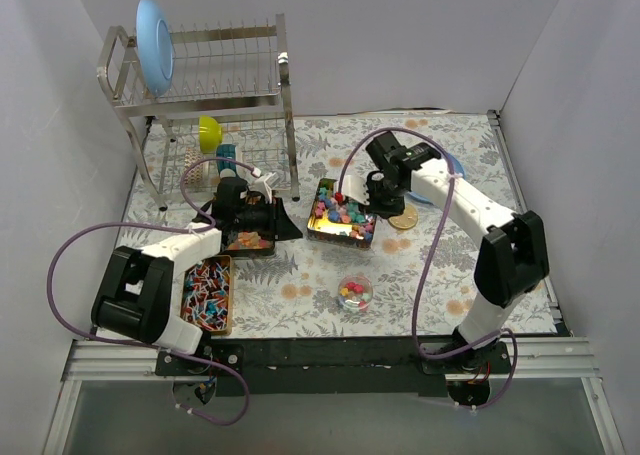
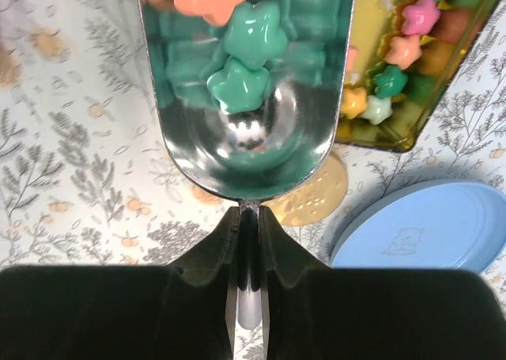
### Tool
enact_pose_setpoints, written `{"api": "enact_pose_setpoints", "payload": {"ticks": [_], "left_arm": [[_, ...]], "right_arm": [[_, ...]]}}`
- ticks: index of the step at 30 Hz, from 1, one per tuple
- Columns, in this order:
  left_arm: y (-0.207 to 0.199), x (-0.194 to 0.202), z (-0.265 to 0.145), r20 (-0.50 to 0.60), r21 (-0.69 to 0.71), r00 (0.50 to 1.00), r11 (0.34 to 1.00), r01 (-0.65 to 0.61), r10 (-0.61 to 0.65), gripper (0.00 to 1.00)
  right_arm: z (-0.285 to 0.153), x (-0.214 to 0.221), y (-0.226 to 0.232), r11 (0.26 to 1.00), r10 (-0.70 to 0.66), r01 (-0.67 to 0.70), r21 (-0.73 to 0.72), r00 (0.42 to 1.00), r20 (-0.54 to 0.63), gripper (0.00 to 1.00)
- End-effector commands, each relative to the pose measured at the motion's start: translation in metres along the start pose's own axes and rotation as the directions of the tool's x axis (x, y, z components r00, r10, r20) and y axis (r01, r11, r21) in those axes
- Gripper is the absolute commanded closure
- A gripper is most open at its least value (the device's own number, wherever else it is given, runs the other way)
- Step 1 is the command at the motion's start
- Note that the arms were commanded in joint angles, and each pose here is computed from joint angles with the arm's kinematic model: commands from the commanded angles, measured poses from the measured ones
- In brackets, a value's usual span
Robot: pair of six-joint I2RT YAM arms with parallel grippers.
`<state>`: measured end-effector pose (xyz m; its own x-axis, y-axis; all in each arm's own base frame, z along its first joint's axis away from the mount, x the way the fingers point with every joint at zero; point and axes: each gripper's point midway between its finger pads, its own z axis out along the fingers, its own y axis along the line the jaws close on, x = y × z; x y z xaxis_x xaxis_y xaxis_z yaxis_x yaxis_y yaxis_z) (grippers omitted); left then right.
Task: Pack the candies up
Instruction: Place the fake candies in the packing bottle.
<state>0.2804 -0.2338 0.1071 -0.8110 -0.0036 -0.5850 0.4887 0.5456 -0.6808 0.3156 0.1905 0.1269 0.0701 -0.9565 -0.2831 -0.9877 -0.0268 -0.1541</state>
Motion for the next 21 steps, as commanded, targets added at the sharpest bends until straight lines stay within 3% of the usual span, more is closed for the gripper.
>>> {"api": "enact_pose_setpoints", "payload": {"ticks": [1,8,12,21], "left_arm": [[-0.011,-0.016,-0.010,0.046,-0.007,0.996,0.997,-0.077,0.077,0.78],[0.006,-0.021,-0.011,0.078,-0.095,0.995,0.994,-0.061,0.069,0.68],[0.013,-0.022,-0.011,0.084,-0.124,0.993,0.990,-0.068,0.079,0.66],[0.019,-0.012,-0.013,0.088,-0.138,0.993,0.989,-0.060,0.073,0.65]], "right_arm": [[-0.023,-0.003,0.030,0.997,-0.066,0.068,-0.028,0.994,0.090,0.99],[-0.037,0.029,0.078,0.979,-0.182,0.180,-0.096,0.983,-0.017,0.99],[-0.040,0.035,0.095,0.948,-0.314,0.306,-0.091,0.944,-0.099,0.99],[-0.044,0.040,0.103,0.893,-0.446,0.441,-0.097,0.829,-0.337,0.99]]}}
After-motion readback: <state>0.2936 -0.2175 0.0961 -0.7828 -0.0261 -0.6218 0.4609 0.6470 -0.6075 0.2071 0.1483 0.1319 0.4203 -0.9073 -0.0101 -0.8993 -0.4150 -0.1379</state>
